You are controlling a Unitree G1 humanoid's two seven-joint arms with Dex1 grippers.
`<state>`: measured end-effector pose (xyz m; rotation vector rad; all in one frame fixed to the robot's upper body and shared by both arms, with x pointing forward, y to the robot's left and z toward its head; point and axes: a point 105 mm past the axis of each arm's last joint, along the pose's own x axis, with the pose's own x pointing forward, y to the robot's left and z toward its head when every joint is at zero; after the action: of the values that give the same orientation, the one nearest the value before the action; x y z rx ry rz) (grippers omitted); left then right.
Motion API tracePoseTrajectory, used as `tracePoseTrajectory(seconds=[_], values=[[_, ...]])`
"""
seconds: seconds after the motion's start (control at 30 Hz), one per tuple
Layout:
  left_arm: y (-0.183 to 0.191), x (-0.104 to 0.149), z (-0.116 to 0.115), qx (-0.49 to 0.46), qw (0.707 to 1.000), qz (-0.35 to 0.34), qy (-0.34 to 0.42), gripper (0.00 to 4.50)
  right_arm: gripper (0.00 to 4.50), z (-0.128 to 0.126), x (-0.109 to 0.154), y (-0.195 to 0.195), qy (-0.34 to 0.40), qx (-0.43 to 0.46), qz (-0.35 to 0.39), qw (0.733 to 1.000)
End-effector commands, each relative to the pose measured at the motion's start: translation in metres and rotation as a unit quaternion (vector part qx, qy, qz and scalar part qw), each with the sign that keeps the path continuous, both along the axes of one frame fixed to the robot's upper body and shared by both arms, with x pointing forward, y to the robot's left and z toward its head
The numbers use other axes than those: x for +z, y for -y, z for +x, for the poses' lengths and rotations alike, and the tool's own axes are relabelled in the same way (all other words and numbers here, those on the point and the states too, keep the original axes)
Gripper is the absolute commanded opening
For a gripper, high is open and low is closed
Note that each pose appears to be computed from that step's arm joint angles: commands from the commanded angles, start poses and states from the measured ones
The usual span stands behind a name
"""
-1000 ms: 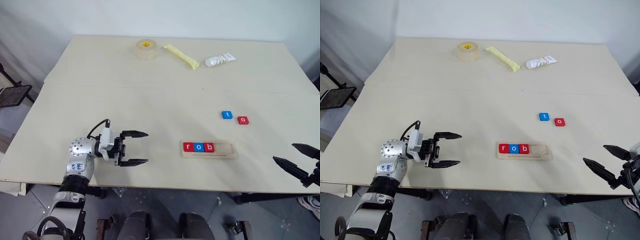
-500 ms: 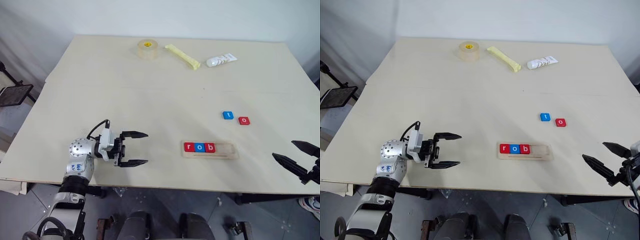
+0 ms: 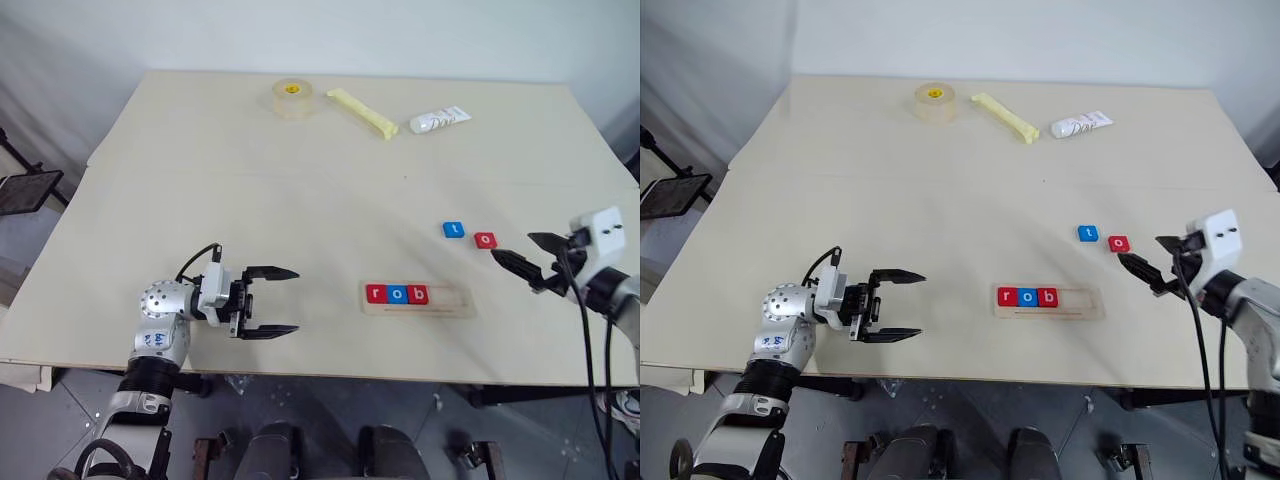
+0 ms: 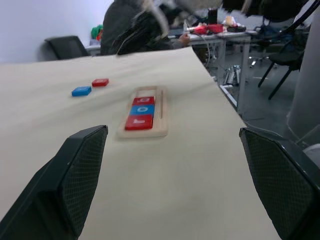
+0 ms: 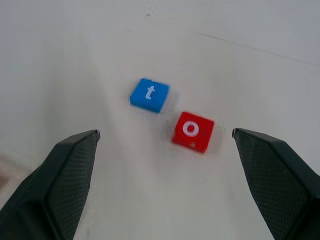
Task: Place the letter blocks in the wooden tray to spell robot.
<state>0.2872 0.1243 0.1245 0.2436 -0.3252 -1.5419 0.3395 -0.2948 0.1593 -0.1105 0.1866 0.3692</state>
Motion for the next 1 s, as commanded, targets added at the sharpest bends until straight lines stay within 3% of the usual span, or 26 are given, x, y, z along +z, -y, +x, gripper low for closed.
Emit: tracePoseTrajectory(seconds=[0.03,0.33,0.9,1.0], values=[[-0.003,0.005,-0.005,0.003,1.000,-0.008,0.017,4.50,4.45,0.012,0.000,0.002,0.012,-0.018,-0.004,1.000],[-0.001,0.001,-0.012,0.017,1.000,-0.014,0.014,4.50,4.45,0.044,-0.026,0.005,-0.004,-0.071,0.005,0.997],[0.001,0.000,-0.011,0.022,1.000,-0.015,0.015,4.50,4.45,0.049,-0.053,0.002,-0.033,-0.109,0.054,0.992],[0.002,0.001,-0.010,0.020,1.000,-0.016,0.015,4.50,3.87,0.049,-0.053,0.001,-0.029,-0.112,0.053,0.992]])
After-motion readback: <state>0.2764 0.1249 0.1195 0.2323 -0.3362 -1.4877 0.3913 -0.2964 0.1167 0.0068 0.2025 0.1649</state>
